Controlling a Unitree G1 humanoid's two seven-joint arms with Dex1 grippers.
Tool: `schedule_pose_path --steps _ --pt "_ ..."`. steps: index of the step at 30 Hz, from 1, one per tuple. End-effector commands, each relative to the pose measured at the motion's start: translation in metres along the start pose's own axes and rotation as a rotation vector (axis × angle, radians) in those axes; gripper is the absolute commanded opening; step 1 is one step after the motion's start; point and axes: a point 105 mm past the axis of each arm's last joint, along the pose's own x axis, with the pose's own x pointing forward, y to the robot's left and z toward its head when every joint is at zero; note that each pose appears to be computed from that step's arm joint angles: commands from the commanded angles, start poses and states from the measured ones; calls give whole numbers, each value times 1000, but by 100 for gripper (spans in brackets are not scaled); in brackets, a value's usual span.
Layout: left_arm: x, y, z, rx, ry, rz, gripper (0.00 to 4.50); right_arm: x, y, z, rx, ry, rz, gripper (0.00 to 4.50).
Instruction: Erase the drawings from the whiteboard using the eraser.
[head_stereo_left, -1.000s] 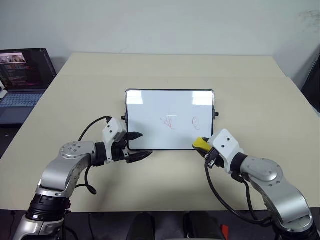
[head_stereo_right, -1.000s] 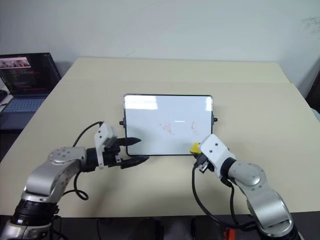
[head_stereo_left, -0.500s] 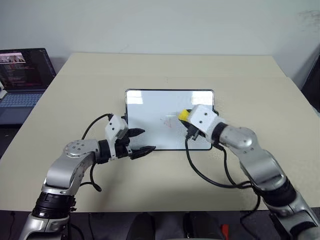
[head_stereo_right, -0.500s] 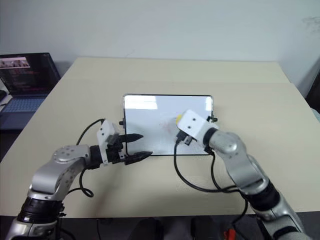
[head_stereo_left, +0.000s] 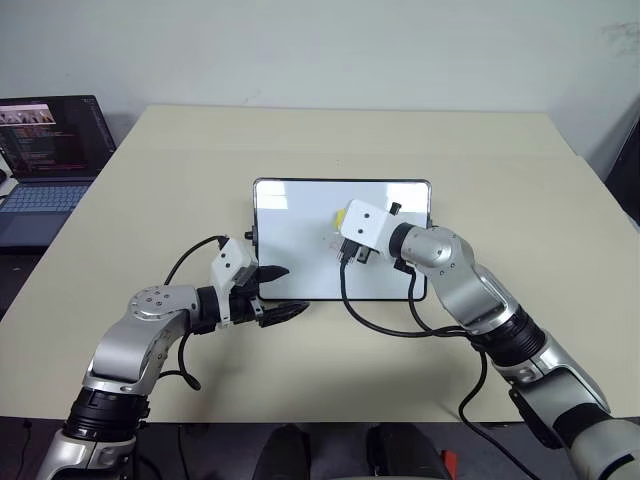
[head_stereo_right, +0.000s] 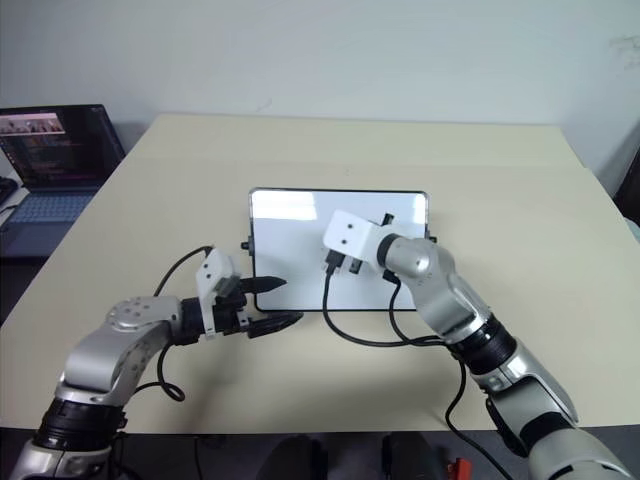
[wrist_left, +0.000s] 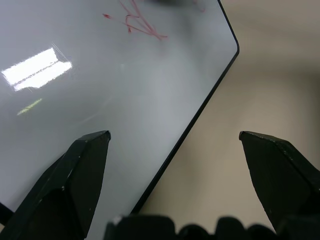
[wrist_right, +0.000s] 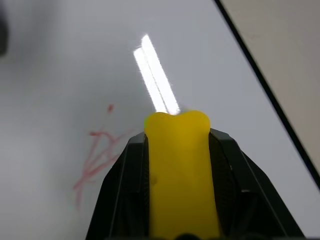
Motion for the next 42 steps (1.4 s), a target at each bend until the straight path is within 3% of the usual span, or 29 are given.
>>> schedule_pose_path --steps 1,4,12,21,24,29,34,38,42 --pt "-4 2 10 49 -18 15 450 -1 21 -16 -54 60 102 126" --pt "-4 2 11 53 -21 15 450 0 21 -16 -99 68 109 126" --pt "-2 -2 8 45 -13 0 450 11 -28 16 -138 -21 -129 126" --pt "-2 -4 7 41 -16 -3 450 7 21 -9 -162 72 144 126" --pt "-2 -4 7 40 -16 -4 450 6 21 -12 -196 88 150 126" --pt "-2 -6 7 39 -12 -13 450 13 -16 14 -202 15 -49 126" --pt "-2 -7 6 40 -9 -22 450 17 10 21 -10 -15 110 126" --pt "-2 -7 6 41 -9 -24 450 11 29 3 -14 47 210 126" --pt "-2 -7 5 40 -6 -26 450 16 7 7 -36 36 77 126"
